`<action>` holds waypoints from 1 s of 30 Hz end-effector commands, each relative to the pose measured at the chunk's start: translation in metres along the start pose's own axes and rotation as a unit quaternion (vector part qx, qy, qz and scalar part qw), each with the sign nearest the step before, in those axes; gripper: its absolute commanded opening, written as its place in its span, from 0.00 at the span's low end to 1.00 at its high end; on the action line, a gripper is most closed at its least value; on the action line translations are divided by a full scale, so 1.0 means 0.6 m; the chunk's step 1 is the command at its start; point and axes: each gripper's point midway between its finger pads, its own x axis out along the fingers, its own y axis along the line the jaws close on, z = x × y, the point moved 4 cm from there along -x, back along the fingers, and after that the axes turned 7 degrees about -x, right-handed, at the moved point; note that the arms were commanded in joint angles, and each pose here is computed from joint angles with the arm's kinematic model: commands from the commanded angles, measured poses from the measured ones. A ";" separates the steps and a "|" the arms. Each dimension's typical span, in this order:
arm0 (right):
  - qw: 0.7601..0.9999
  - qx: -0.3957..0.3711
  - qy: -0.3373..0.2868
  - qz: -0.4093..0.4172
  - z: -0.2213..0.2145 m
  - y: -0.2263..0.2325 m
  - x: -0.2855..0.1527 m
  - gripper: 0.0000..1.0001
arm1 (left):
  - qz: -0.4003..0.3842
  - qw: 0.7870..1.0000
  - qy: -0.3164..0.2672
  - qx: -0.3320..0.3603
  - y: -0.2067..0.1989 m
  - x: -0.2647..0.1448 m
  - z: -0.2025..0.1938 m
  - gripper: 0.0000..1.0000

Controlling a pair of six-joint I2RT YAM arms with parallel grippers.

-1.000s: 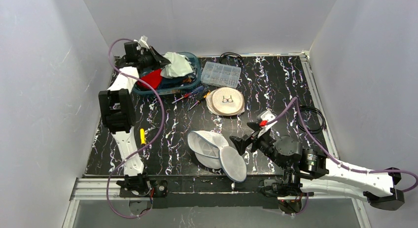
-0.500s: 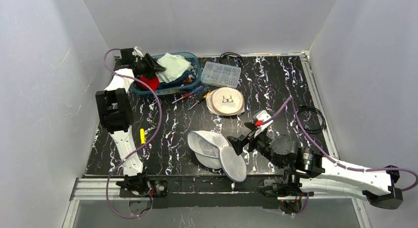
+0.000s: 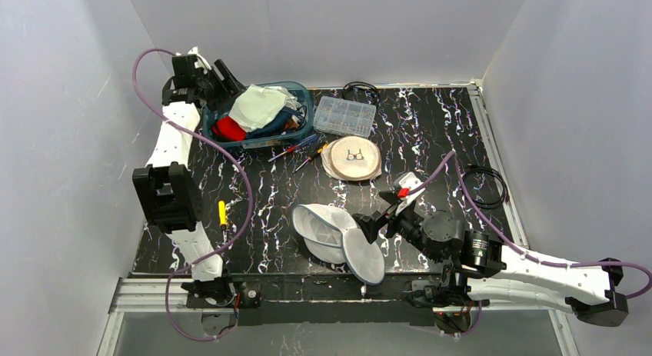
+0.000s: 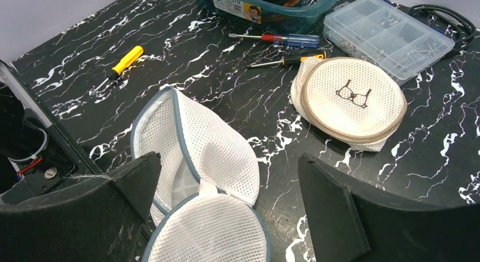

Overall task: Unzip the laundry bag and remove the bra
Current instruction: Place the bra in the bin.

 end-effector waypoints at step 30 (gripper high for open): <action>1.000 0.019 -0.007 -0.013 0.004 0.012 0.027 0.98 | -0.053 0.995 0.079 -0.003 0.009 0.167 -0.096 0.49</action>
